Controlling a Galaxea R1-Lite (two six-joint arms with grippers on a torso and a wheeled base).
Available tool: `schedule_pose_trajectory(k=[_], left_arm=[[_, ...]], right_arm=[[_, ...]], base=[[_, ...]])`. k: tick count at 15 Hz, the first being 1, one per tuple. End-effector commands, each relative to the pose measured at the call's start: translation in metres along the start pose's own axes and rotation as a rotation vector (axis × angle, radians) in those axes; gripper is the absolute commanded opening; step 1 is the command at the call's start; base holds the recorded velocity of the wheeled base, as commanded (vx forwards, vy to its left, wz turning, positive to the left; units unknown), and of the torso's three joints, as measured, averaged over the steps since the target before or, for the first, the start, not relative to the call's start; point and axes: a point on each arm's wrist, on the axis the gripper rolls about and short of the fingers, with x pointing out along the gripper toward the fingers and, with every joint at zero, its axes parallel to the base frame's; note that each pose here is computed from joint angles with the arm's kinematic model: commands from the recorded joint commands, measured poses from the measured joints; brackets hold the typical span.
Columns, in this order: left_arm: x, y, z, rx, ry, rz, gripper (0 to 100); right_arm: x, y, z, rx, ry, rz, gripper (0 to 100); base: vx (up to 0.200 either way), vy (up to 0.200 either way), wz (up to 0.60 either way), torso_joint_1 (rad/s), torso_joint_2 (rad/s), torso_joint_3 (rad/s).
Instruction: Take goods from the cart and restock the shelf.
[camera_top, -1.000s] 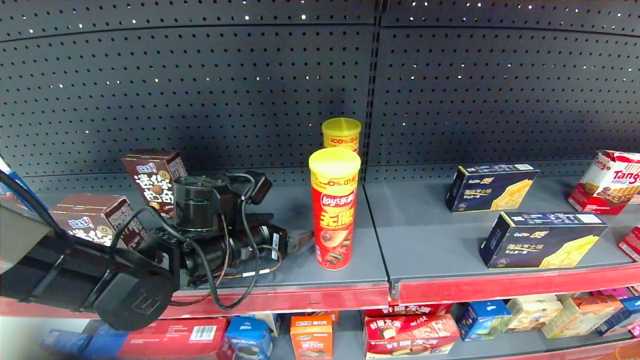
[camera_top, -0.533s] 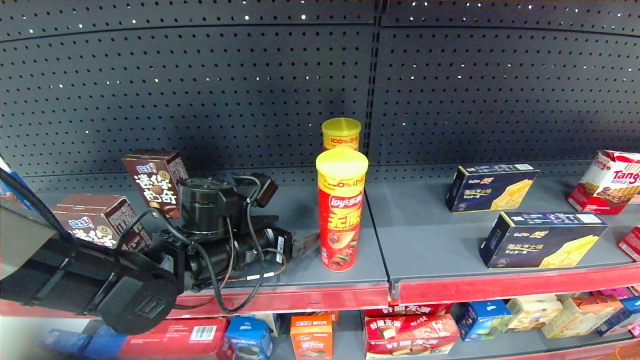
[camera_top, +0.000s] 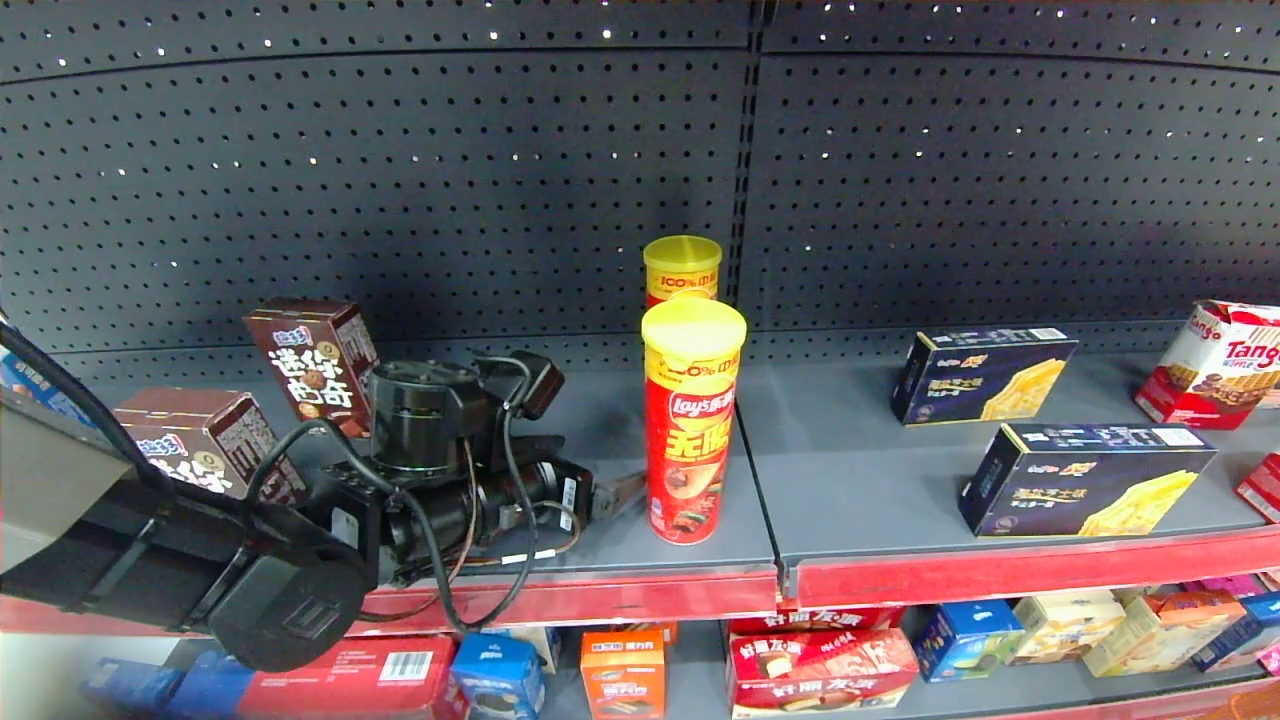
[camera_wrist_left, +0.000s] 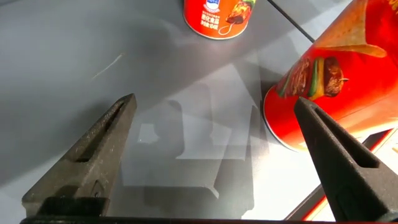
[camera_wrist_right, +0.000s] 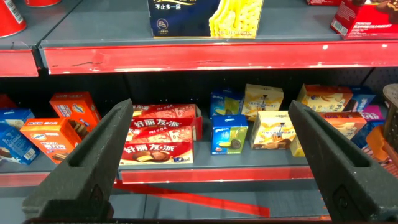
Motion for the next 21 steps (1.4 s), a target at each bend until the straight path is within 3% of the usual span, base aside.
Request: schedule_pose_trajectory(k=[1, 3, 4, 6, 7, 8, 12, 14, 16, 18, 19, 20, 21], left_arm=[[0.0, 0.001, -0.001, -0.002, 0.003, 0.001, 100], [-0.002, 0.005, 0.001, -0.012, -0.006, 0.018, 100], [-0.004, 0.013, 0.003, -0.02, -0.013, 0.043, 100], [-0.019, 0.033, 0.015, -0.025, -0.062, 0.129, 100], [-0.02, 0.035, 0.016, -0.026, -0.067, 0.14, 100], [-0.029, 0.046, 0.026, -0.029, -0.122, 0.208, 100], [-0.031, 0.043, 0.014, 0.012, -0.076, 0.202, 100], [-0.039, 0.042, 0.012, 0.013, -0.075, 0.207, 100], [-0.054, 0.04, 0.025, 0.023, -0.129, 0.216, 100], [-0.086, 0.038, 0.051, 0.032, -0.248, 0.259, 100], [-0.086, 0.038, 0.051, 0.032, -0.248, 0.259, 100], [-0.127, 0.032, 0.054, 0.024, -0.302, 0.336, 100], [-0.137, 0.029, 0.05, 0.022, -0.302, 0.359, 100]], right_arm=[[0.0, 0.0, 0.0, 0.0, 0.001, 0.0, 100], [0.0, 0.0, 0.0, 0.0, 0.001, 0.0, 100], [0.0, 0.0, 0.0, 0.0, 0.001, 0.0, 100], [0.0, 0.0, 0.0, 0.0, 0.001, 0.0, 100], [0.0, 0.0, 0.0, 0.0, 0.001, 0.0, 100], [0.0, 0.0, 0.0, 0.0, 0.001, 0.0, 100], [0.0, 0.0, 0.0, 0.0, 0.001, 0.0, 100], [0.0, 0.0, 0.0, 0.0, 0.001, 0.002, 100], [0.0, 0.0, 0.0, 0.0, 0.001, 0.0, 100], [0.0, 0.0, 0.0, 0.0, 0.001, 0.0, 100], [0.0, 0.0, 0.0, 0.0, 0.001, 0.0, 100], [0.0, 0.0, 0.0, 0.0, 0.001, 0.0, 100], [0.0, 0.0, 0.0, 0.0, 0.001, 0.0, 100]], base=[[0.0, 0.0, 0.0, 0.0, 0.0, 0.0], [0.0, 0.0, 0.0, 0.0, 0.0, 0.0], [0.0, 0.0, 0.0, 0.0, 0.0, 0.0], [0.0, 0.0, 0.0, 0.0, 0.0, 0.0], [0.0, 0.0, 0.0, 0.0, 0.0, 0.0], [0.0, 0.0, 0.0, 0.0, 0.0, 0.0], [0.0, 0.0, 0.0, 0.0, 0.0, 0.0], [0.0, 0.0, 0.0, 0.0, 0.0, 0.0], [0.0, 0.0, 0.0, 0.0, 0.0, 0.0], [0.0, 0.0, 0.0, 0.0, 0.0, 0.0], [0.0, 0.0, 0.0, 0.0, 0.0, 0.0], [0.0, 0.0, 0.0, 0.0, 0.0, 0.0], [0.0, 0.0, 0.0, 0.0, 0.0, 0.0]])
